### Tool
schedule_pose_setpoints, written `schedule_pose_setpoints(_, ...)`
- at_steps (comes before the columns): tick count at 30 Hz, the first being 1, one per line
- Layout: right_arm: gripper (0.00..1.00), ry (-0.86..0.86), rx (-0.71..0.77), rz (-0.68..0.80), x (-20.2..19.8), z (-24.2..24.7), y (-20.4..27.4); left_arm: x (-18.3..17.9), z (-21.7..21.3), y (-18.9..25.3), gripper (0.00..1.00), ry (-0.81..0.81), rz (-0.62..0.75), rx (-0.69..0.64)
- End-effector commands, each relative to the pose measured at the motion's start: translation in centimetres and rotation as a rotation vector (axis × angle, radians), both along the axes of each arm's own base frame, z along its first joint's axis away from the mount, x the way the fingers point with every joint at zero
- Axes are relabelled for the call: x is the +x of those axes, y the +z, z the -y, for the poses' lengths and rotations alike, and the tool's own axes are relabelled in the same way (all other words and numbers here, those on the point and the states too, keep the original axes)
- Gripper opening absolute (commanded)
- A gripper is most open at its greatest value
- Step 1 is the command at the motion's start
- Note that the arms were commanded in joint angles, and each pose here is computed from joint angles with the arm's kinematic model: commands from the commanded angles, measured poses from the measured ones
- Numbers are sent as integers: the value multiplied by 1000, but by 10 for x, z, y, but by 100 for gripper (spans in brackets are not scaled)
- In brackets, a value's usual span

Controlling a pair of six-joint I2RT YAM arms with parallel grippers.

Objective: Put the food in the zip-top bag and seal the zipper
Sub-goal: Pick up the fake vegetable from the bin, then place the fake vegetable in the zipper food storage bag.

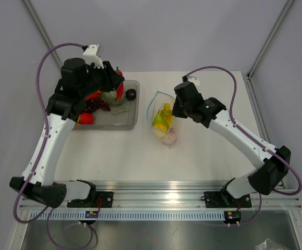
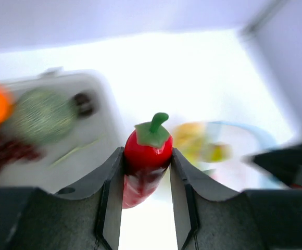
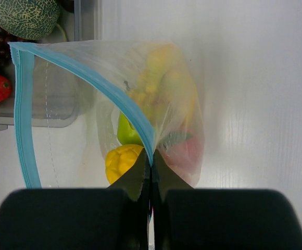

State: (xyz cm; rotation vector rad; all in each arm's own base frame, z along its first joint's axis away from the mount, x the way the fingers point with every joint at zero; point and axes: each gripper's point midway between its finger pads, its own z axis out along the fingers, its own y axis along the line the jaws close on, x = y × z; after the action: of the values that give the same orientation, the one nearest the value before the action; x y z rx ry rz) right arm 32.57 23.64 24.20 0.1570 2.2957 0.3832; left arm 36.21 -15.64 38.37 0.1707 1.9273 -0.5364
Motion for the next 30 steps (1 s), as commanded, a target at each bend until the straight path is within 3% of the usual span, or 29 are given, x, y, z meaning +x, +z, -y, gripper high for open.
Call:
schedule_pose_setpoints(1, 0, -32, 45, 58, 9, 0, 23, -58, 64, 63, 0, -396, 151, -333)
schedule_pose_setpoints(4, 0, -31, 52, 60, 7, -1, 25, -97, 94, 86, 0, -639, 208, -445)
schedule_pose_setpoints(10, 0, -37, 53, 54, 3, 0, 22, -119, 133, 69, 0, -779, 229, -427)
schedule_pose_setpoints(13, 0, -41, 57, 56, 2, 1, 25, -118, 142, 58, 0, -808, 255, -435)
schedule_pose_setpoints(18, 0, -52, 50, 65, 1, 5, 29, -101, 158, 18, 0, -846, 157, -419)
schedule_pose_setpoints(30, 0, -54, 27, 59, -3, 9, 28, -74, 180, -46, 0, -856, 71, -433)
